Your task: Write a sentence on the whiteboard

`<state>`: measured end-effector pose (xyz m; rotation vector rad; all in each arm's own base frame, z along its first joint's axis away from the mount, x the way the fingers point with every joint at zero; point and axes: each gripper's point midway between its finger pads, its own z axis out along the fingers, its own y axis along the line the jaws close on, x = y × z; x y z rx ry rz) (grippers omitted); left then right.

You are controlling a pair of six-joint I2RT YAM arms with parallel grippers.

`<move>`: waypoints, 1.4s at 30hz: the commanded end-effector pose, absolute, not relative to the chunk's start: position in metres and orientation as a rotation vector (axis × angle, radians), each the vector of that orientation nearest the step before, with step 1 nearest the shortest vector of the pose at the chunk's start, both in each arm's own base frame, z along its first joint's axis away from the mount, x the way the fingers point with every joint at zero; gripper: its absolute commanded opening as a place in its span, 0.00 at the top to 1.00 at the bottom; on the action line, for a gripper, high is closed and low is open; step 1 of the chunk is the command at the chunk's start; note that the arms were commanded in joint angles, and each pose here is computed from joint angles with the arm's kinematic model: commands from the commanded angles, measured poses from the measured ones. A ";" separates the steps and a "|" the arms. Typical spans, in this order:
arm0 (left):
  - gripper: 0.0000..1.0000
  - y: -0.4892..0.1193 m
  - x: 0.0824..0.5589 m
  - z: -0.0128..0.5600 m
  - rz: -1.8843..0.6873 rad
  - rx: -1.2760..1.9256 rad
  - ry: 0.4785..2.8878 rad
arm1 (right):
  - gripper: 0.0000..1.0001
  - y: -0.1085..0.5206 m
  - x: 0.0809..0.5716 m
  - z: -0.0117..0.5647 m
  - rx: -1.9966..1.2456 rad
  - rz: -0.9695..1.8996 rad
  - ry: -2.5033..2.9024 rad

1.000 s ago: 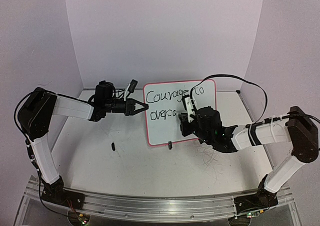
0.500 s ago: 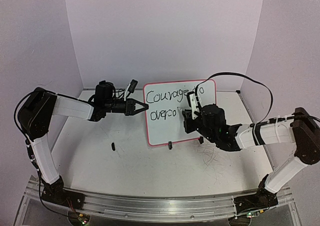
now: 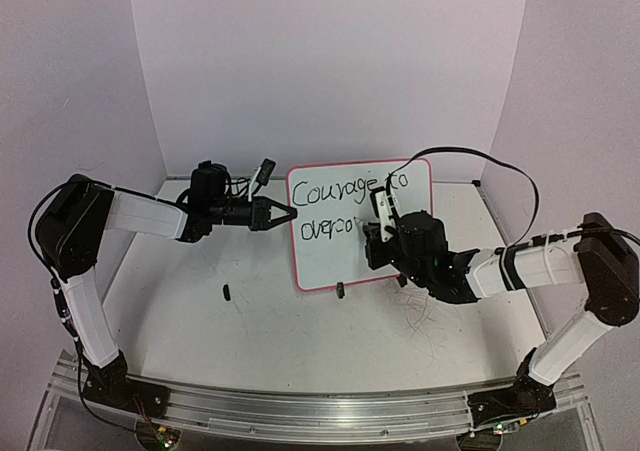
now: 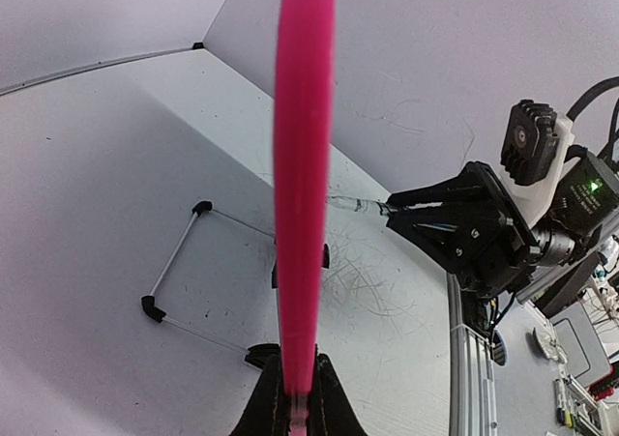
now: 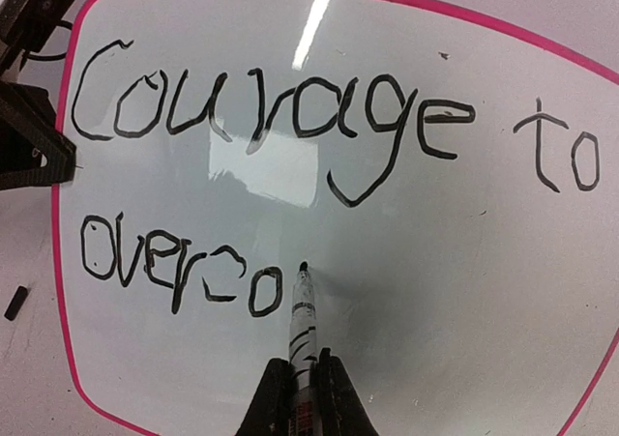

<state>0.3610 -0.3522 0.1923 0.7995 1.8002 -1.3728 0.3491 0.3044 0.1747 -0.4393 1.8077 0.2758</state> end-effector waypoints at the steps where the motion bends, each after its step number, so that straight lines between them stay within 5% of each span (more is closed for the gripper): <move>1: 1.00 -0.360 0.349 0.218 -1.388 0.894 1.695 | 1.00 0.304 0.355 0.176 -0.419 0.249 1.808; 42: 1.00 -0.360 0.349 0.218 -1.388 0.895 1.696 | 1.00 0.303 0.357 0.182 -0.384 0.263 1.792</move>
